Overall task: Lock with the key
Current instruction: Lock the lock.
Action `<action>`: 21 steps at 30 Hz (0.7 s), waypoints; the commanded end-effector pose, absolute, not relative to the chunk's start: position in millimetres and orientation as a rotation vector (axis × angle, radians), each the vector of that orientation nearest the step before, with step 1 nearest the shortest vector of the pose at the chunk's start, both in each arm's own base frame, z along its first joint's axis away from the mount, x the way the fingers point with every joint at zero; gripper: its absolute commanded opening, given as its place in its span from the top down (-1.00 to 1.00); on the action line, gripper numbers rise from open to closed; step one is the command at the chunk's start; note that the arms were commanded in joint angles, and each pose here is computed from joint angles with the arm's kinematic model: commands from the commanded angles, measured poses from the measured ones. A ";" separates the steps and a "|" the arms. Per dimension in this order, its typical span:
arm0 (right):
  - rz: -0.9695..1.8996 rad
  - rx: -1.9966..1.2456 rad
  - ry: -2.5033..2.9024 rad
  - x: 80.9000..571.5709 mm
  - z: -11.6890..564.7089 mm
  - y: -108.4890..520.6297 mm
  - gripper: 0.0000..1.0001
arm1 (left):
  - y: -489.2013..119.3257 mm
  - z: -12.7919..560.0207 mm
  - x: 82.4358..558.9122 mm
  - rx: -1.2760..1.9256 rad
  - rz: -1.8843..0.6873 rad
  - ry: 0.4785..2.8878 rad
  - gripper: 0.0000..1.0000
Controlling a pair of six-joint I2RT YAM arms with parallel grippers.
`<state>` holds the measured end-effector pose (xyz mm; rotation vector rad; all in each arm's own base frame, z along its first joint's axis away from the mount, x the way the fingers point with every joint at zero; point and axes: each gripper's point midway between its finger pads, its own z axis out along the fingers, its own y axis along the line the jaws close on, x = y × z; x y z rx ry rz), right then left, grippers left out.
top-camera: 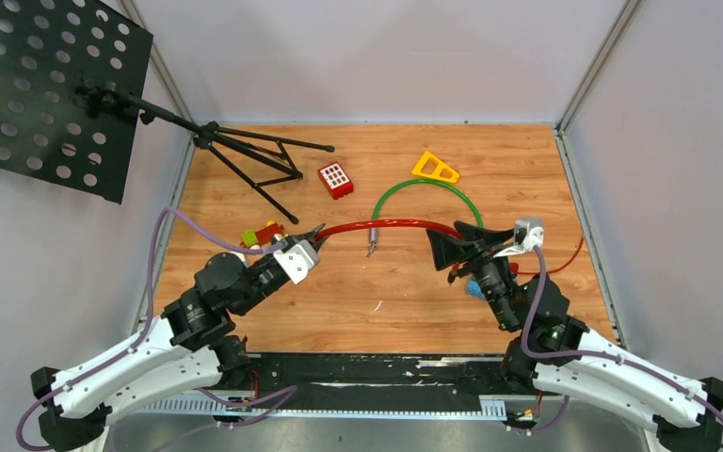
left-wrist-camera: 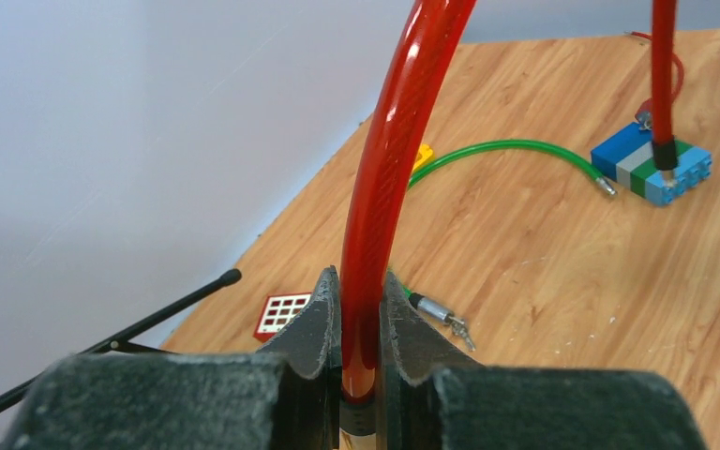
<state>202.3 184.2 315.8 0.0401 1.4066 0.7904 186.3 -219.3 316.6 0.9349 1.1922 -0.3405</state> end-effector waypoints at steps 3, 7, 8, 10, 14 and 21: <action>0.685 -0.081 1.356 200.8 304.4 177.7 -0.48 | -211.8 368.2 189.4 0.836 -0.318 1.105 1.00; 0.625 -0.119 1.407 202.8 286.8 175.9 -0.47 | -208.1 374.0 195.4 0.793 -0.305 1.140 1.00; 0.611 -0.119 1.426 203.5 281.5 174.8 -0.47 | -205.8 375.4 198.0 0.774 -0.296 1.154 1.00; 0.587 -0.119 1.460 205.0 272.1 173.6 -0.47 | -201.6 378.4 203.1 0.729 -0.286 1.187 1.00; 0.555 -0.150 1.512 207.6 255.1 179.0 -0.46 | -201.6 381.4 210.0 0.700 -0.273 1.240 1.00; 0.447 -0.139 1.585 222.6 227.4 185.2 -0.44 | -200.8 397.1 211.3 0.630 -0.310 1.236 1.00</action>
